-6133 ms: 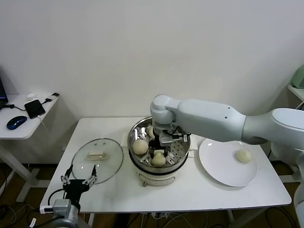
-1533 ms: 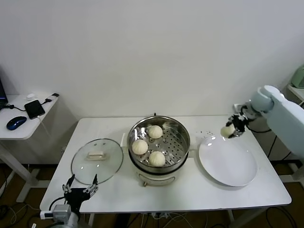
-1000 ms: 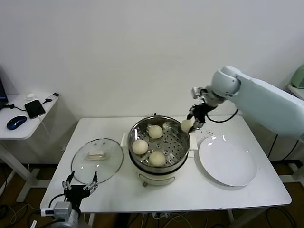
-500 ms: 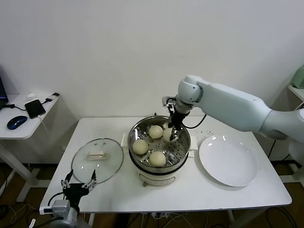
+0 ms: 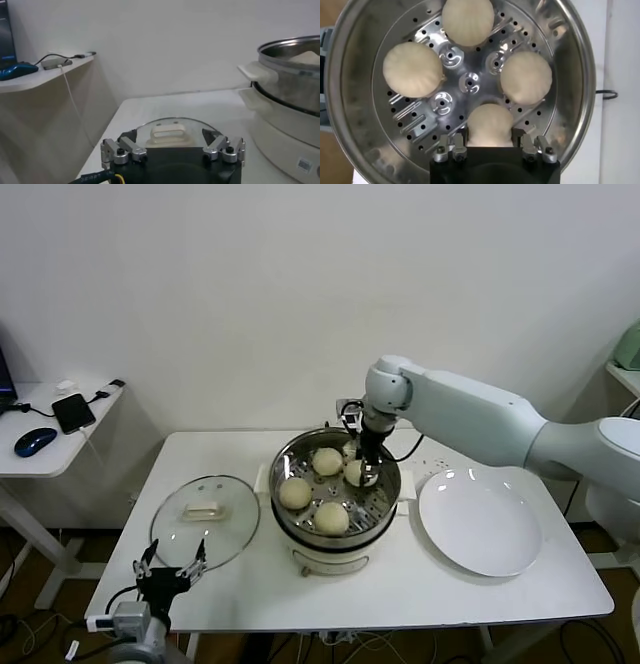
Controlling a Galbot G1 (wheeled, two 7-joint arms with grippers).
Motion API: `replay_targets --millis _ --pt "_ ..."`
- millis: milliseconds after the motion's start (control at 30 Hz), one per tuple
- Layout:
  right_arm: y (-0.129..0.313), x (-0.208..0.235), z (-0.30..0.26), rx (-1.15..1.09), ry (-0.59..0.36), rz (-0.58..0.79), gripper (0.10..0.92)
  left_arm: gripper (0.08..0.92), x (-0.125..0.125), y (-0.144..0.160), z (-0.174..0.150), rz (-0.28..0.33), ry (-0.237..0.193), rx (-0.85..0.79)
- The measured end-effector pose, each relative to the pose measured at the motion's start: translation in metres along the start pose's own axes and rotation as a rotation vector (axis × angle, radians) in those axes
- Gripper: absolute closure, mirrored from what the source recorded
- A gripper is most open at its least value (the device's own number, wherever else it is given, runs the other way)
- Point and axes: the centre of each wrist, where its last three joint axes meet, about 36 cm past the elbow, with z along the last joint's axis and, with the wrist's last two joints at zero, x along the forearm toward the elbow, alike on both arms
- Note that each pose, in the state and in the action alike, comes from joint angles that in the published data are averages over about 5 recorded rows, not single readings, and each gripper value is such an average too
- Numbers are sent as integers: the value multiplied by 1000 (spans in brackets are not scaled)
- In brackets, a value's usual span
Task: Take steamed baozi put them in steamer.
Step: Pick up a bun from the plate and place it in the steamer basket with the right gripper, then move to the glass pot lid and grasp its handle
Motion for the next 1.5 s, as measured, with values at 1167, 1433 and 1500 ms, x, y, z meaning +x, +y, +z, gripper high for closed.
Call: replay_targets --millis 1167,1433,1500 --pt "37 61 112 -149 -470 206 199 177 2 -7 -13 21 -120 62" --pt "84 53 175 -245 -760 414 199 177 -3 -11 -12 17 -165 51" --pt "96 46 187 -282 -833 483 199 177 -4 -11 -13 11 -179 46"
